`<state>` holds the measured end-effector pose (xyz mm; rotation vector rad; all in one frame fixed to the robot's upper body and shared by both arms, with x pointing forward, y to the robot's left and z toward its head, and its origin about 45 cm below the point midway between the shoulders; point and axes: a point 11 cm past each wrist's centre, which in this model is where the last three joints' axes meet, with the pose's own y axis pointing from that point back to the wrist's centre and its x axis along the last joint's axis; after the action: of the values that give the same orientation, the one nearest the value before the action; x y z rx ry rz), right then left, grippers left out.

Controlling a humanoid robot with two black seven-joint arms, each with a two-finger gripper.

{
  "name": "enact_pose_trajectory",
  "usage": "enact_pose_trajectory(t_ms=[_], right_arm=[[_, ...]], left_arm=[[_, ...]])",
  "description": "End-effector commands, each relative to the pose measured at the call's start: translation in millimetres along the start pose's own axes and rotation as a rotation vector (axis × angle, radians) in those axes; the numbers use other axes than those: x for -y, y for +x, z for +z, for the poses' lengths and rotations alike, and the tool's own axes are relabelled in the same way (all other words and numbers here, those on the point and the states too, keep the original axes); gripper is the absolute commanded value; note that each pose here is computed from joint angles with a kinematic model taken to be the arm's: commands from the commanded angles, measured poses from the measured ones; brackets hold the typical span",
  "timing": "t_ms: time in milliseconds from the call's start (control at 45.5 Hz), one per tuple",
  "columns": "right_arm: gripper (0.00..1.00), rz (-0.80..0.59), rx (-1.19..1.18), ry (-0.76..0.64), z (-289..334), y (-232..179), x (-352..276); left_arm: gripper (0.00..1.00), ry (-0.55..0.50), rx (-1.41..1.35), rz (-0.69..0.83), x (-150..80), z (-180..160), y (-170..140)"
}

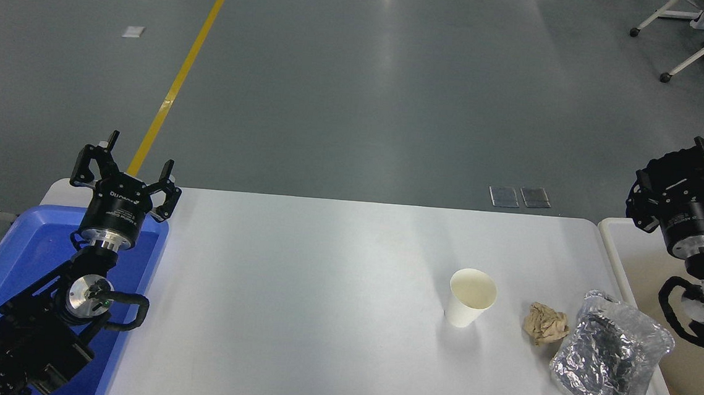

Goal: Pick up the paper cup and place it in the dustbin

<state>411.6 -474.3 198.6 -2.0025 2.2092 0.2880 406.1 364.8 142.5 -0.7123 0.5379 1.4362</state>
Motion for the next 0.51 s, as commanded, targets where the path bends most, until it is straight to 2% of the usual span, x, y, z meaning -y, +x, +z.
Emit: enact_pose_trajectory(t_ms=[0,286,484], right_arm=[[1.0,-0.071,-0.231,-0.101,-17.7,-4.0,11.5],[1.0,-0.045,-0.48,-0.417,-55.7,-3.7,31.5],[1.0,-0.106,-0.8,-0.526,-90.2,-33.0,50.4]], left_arm=[[0.98,0.0,0.001,0.0,0.0,0.3,0.1],[0.98,0.0,0.0,-0.001,0.6,0.4,-0.4],[0.98,0.0,0.0,-0.003,0.6,0.4,-0.6]])
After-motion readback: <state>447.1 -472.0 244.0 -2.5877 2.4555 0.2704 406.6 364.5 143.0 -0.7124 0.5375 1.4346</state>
